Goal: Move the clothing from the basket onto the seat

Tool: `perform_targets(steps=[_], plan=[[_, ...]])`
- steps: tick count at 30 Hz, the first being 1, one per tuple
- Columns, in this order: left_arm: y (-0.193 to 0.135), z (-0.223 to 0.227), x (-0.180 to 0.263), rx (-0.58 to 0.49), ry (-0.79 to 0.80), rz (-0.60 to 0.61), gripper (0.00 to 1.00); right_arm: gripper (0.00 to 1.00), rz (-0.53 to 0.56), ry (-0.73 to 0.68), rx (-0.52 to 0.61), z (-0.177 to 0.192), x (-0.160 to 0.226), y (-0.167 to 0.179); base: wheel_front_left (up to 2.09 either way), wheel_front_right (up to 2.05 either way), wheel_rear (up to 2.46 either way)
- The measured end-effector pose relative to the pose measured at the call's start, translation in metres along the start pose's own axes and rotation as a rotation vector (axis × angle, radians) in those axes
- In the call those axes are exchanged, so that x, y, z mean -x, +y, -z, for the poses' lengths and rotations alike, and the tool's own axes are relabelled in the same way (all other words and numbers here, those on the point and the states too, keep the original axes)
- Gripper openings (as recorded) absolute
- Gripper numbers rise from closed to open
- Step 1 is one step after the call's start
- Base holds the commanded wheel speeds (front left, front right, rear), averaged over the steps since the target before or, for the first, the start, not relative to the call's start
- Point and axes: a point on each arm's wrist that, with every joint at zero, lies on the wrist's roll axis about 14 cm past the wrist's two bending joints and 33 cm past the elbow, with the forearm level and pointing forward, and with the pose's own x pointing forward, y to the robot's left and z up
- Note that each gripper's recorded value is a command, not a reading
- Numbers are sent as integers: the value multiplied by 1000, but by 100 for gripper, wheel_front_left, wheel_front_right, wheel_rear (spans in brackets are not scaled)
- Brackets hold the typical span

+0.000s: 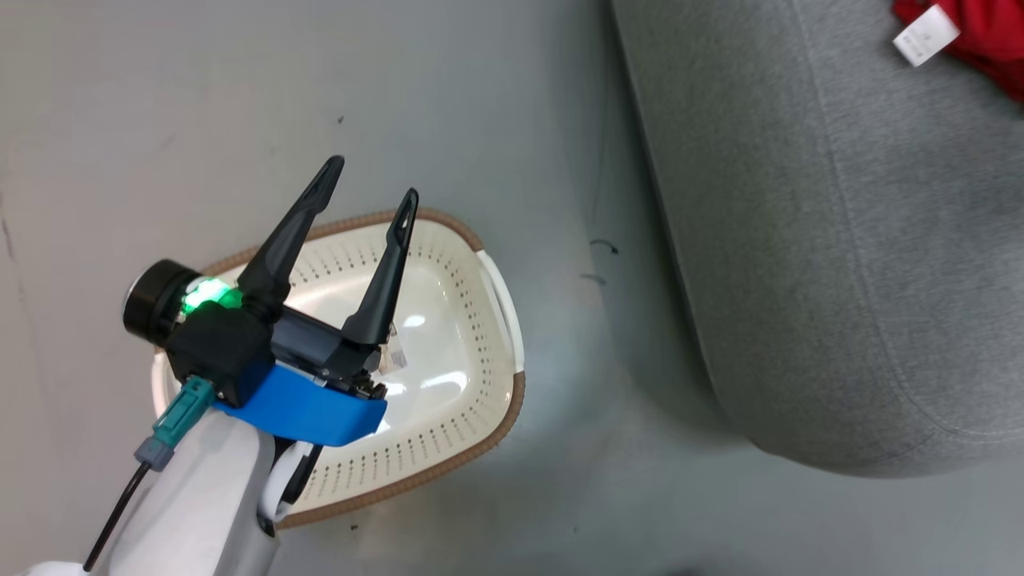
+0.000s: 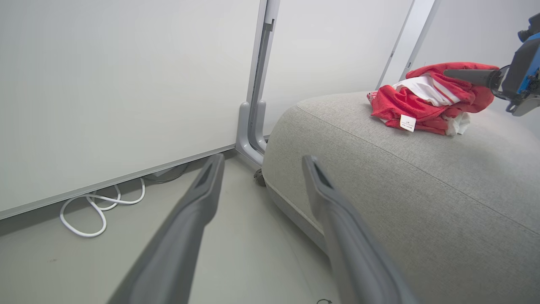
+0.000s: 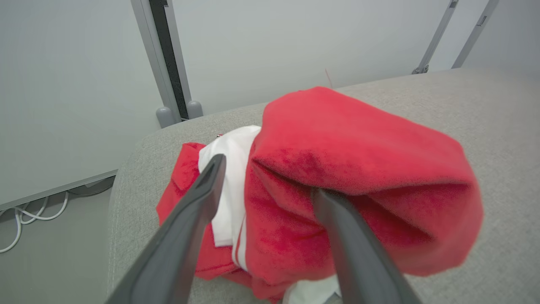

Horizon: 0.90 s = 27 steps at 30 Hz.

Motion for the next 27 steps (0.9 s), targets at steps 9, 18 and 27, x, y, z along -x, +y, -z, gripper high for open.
perform_targets(steps=[9, 18, 27], plan=[[-13, -29, 17, 4, -31, -55, 100, 100, -31, -26, -18, -5, 45, 0, 0, 0, 0], [-25, -60, 57, -7, -65, -148, 100, 100, -114, -57, -36, -8, 102, 14, 0, 0, 0], [-27, -81, 101, -30, -103, -254, 100, 100, -238, -155, -75, -28, 150, 48, 0, 0, 0]])
